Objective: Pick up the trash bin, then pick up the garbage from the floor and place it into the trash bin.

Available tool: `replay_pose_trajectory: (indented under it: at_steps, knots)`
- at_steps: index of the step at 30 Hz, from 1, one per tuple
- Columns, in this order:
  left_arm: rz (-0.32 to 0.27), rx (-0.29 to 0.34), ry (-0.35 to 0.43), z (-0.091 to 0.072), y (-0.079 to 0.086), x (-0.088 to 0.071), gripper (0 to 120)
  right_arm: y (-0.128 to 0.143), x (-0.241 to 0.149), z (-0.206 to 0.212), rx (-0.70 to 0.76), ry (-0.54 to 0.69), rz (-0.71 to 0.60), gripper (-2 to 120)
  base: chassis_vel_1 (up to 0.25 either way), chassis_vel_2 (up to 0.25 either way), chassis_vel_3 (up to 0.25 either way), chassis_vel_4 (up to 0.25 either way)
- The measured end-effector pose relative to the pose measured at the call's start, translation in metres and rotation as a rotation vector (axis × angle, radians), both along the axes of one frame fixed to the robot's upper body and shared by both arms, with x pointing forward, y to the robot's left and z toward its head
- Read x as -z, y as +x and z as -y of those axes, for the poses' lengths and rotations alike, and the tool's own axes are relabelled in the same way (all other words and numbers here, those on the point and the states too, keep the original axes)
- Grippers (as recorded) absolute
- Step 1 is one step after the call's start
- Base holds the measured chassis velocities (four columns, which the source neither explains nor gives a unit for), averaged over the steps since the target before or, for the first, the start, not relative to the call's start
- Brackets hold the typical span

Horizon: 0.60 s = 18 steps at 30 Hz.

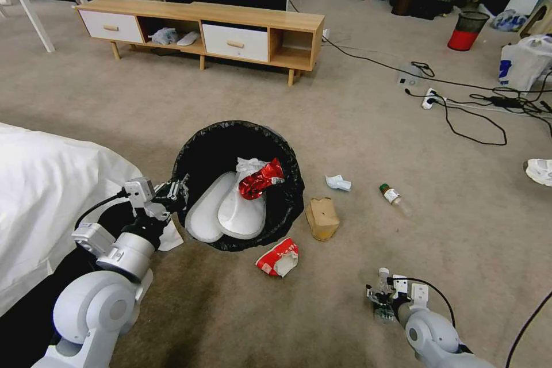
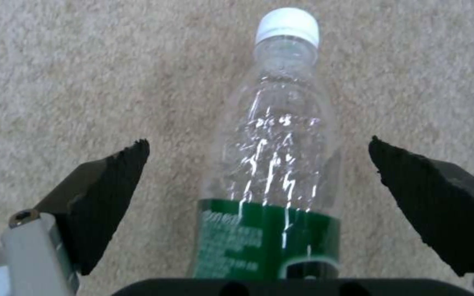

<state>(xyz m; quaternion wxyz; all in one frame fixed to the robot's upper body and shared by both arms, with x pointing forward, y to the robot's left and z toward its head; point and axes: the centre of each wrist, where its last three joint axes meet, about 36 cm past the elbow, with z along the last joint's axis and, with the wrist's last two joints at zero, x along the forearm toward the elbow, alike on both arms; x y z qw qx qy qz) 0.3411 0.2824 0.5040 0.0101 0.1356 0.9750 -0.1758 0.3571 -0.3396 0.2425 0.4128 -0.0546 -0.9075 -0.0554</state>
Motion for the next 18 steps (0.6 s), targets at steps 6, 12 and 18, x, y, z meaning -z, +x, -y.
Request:
replay_pose_trajectory:
  at_steps: [6, 12, 18]
  knots:
    - [-0.002, -0.003, 0.000, 0.0001, 0.0011, 0.0010, 3, -0.0012, 0.0059, 0.0070, 0.007, 0.004, 0.000, 100, 0.000, 0.000, 0.000, 0.000]
    - [-0.002, -0.006, 0.002, -0.0008, 0.0015, 0.0012, 3, -0.0027, 0.0091, 0.0114, 0.006, -0.002, 0.004, 100, 0.000, 0.000, 0.000, 0.000]
    - [0.000, -0.005, 0.000, -0.0004, 0.0024, 0.0009, 3, -0.0039, 0.0099, 0.0109, 0.005, -0.004, 0.003, 90, 0.000, 0.000, 0.000, 0.000]
